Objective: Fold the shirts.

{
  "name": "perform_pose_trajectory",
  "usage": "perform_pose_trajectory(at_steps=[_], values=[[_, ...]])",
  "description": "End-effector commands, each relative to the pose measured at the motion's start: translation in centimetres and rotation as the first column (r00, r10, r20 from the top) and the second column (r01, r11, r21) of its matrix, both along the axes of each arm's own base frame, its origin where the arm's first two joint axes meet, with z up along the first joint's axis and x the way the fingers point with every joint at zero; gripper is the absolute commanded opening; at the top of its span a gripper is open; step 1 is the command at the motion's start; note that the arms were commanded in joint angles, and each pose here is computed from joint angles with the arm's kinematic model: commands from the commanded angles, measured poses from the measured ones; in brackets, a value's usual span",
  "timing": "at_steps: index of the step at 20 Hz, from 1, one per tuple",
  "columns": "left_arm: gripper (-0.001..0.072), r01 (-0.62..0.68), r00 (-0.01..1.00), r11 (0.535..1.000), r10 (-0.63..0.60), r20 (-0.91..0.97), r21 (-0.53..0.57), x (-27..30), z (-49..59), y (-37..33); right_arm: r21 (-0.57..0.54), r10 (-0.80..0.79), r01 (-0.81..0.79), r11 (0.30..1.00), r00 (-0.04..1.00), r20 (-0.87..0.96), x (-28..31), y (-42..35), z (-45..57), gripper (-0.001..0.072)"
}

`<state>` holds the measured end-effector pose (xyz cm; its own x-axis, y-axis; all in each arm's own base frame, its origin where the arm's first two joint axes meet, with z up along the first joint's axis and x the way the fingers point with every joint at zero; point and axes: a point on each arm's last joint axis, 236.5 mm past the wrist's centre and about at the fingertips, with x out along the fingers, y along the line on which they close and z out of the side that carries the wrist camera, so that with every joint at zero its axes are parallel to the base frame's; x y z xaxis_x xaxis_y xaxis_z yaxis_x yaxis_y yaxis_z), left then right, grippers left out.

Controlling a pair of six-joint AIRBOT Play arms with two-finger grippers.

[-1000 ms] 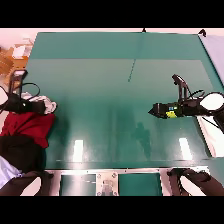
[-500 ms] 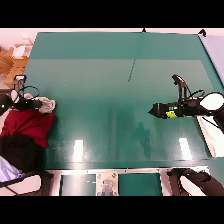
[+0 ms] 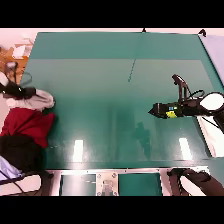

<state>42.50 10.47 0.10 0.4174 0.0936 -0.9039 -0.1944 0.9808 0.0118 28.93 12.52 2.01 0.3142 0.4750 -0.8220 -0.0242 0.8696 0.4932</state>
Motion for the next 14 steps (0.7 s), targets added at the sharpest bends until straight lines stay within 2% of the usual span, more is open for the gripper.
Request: perform_pose_trajectory(at_steps=[1,4,8,11,12,13,14], values=[[0.0024,0.118,0.976,0.974,-0.078,0.203,-0.193,2.0,10.2,-7.4,0.001,0.0,0.0,1.0,1.0,0.0,0.0,0.0,0.0,0.0017],[0.0024,0.343,0.905,0.906,-0.248,0.346,-0.247,0.5,16.4,-17.4,0.001,0.0,0.0,1.0,1.0,0.0,0.0,0.0,0.0,0.0017],[0.0025,0.611,0.789,0.728,-0.526,0.318,-0.311,-5.1,15.9,-31.7,0.001,0.0,0.0,1.0,1.0,0.0,0.0,0.0,0.0,0.0017],[0.0028,0.7,0.714,0.63,-0.623,0.32,-0.336,-7.3,13.7,-39.8,0.001,0.0,0.0,1.0,1.0,0.0,0.0,0.0,0.0,0.0016],[0.0283,0.708,0.705,0.613,-0.636,0.313,-0.351,-7.7,12.4,-42.1,0.001,0.0,0.0,1.0,1.0,0.0,0.0,0.0,0.0,0.0016],[0.0702,0.701,0.711,0.609,-0.639,0.294,-0.371,-7.9,11.0,-43.6,0.001,0.0,0.0,1.0,1.0,0.0,0.0,0.0,0.0,0.0016],[0.072,0.676,0.731,0.621,-0.631,0.258,-0.397,-7.9,9.6,-44.1,0.001,0.0,0.0,1.0,1.0,0.0,0.0,0.0,0.0,0.0016]])
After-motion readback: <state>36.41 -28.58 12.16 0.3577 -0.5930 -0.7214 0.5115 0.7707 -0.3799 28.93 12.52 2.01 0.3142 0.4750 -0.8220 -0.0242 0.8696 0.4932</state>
